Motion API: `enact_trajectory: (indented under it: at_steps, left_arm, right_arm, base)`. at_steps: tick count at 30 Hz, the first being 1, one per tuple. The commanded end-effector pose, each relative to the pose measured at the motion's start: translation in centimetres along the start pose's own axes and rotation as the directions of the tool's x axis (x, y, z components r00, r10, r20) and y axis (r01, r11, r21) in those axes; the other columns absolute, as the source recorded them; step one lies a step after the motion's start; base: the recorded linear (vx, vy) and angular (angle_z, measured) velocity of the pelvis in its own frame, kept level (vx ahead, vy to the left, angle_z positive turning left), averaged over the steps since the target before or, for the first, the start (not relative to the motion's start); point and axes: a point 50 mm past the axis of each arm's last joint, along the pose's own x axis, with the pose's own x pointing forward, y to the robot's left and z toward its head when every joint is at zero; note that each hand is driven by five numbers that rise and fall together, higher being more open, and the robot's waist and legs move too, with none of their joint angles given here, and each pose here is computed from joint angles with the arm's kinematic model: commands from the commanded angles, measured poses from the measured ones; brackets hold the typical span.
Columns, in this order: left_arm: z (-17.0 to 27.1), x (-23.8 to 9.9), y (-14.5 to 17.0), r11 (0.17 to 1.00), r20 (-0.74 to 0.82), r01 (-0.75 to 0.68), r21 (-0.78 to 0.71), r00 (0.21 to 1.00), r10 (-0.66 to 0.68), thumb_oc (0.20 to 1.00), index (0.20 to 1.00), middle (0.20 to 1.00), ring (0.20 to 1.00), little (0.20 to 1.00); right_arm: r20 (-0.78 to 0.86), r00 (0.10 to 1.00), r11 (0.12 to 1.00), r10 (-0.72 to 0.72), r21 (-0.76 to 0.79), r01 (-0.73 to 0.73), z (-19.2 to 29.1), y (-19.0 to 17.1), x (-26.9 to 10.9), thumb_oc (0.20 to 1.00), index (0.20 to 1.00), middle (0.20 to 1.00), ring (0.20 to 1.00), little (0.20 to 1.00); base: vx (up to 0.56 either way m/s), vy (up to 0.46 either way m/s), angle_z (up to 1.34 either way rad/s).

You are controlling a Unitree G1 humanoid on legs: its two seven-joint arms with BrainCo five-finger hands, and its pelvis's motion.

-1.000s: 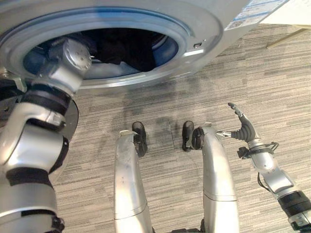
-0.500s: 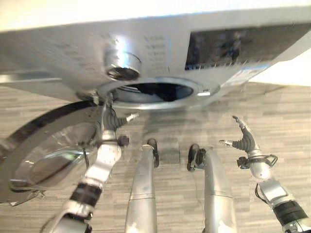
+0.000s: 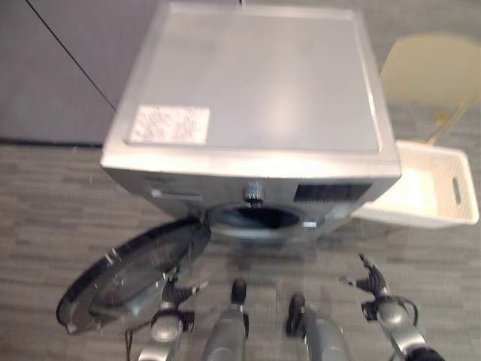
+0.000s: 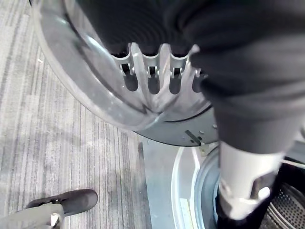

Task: Grab the laundry basket,head to the washer,open it,put in the laundry and shut it.

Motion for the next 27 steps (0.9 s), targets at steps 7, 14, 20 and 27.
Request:
enact_trajectory:
  at_steps: [7,14,20,27]
  left_arm:
    - [-1.3,0.1,0.5,0.996,-0.055,-0.011,0.088,0.998,0.016,1.0,1.0,1.0,1.0,1.0]
    - [2.8,1.8,1.8,0.988,0.084,-0.063,0.141,0.995,0.051,1.0,1.0,1.0,1.0,1.0]
    - [4.1,1.8,1.6,0.992,0.14,-0.069,0.106,0.989,0.054,1.0,1.0,1.0,1.0,1.0]
    - [5.7,2.1,-0.2,0.995,0.189,-0.048,0.087,0.981,0.03,1.0,1.0,1.0,1.0,1.0]
  right_arm:
    - [-0.017,1.0,1.0,0.018,-0.003,-0.018,-0.5,-0.2,0.0,1.0,1.0,1.0,1.0,1.0]
    - [0.014,1.0,1.0,0.013,0.02,-0.013,1.0,0.5,0.7,1.0,1.0,1.0,1.0,1.0]
    - [-0.015,0.999,0.999,0.043,0.024,-0.043,0.1,1.7,0.2,1.0,1.0,1.0,1.0,1.0]
    - [-0.007,1.0,1.0,-0.001,0.002,0.001,0.4,0.4,0.6,1.0,1.0,1.0,1.0,1.0]
  base:
    - [0.09,0.09,-0.08]
    - [-0.29,0.072,-0.21]
    - [-0.17,-0.053,0.18]
    - [-0.3,-0.136,0.54]
